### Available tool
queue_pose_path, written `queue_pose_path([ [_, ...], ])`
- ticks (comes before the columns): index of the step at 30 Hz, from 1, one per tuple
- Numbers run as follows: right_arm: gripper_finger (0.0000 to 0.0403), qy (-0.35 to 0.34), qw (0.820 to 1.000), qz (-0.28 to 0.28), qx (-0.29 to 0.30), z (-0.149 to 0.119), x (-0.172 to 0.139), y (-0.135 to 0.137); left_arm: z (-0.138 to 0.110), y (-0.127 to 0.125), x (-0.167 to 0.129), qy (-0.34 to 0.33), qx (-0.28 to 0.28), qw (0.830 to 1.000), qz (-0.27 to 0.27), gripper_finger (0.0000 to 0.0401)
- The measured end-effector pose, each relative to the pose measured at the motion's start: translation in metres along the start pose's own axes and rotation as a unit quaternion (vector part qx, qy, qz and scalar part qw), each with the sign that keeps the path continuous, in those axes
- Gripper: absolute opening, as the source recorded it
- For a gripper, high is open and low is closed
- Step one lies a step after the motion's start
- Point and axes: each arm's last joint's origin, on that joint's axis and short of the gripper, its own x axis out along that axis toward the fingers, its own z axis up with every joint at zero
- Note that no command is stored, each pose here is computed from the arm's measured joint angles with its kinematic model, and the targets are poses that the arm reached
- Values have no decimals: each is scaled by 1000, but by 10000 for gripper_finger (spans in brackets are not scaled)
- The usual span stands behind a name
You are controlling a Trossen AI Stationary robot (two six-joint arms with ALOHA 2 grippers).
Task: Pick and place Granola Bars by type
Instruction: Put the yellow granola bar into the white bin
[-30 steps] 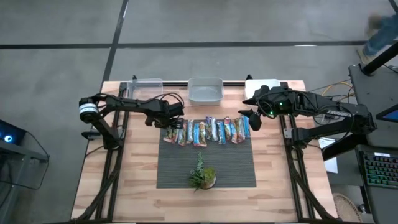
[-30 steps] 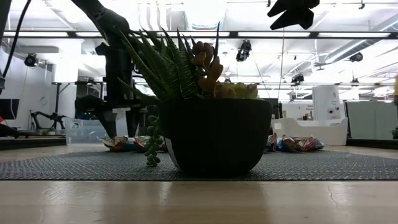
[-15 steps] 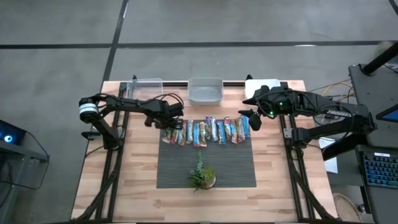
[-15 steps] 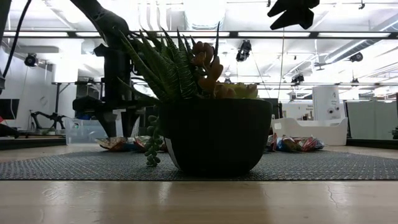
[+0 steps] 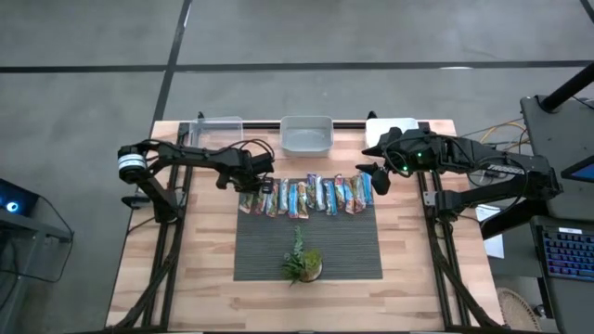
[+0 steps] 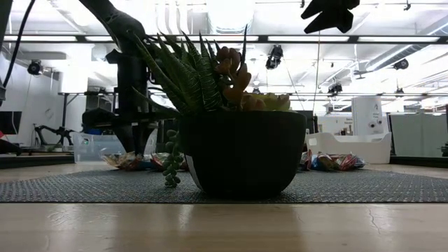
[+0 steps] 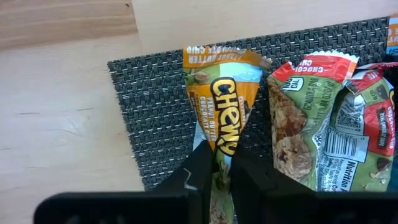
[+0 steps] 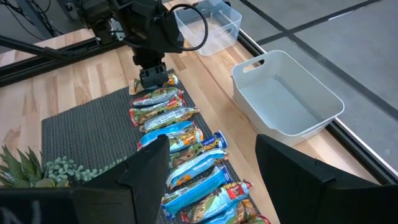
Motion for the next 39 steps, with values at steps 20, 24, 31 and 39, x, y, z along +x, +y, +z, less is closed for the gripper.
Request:
queue_pose_path([
  [20,228,-2,1000,0,0,0,0,0,6,-15,-26,-6,34,998,-61,25],
  [24,228,-3,1000,0,0,0,0,0,12,-26,-48,-23,54,993,-98,25],
  [31,228,-5,1000,1,1,1,0,0,23,-46,-105,-69,110,975,-179,25],
  [39,228,-25,1000,7,-2,5,0,1,34,-66,-189,-168,205,923,-279,25],
])
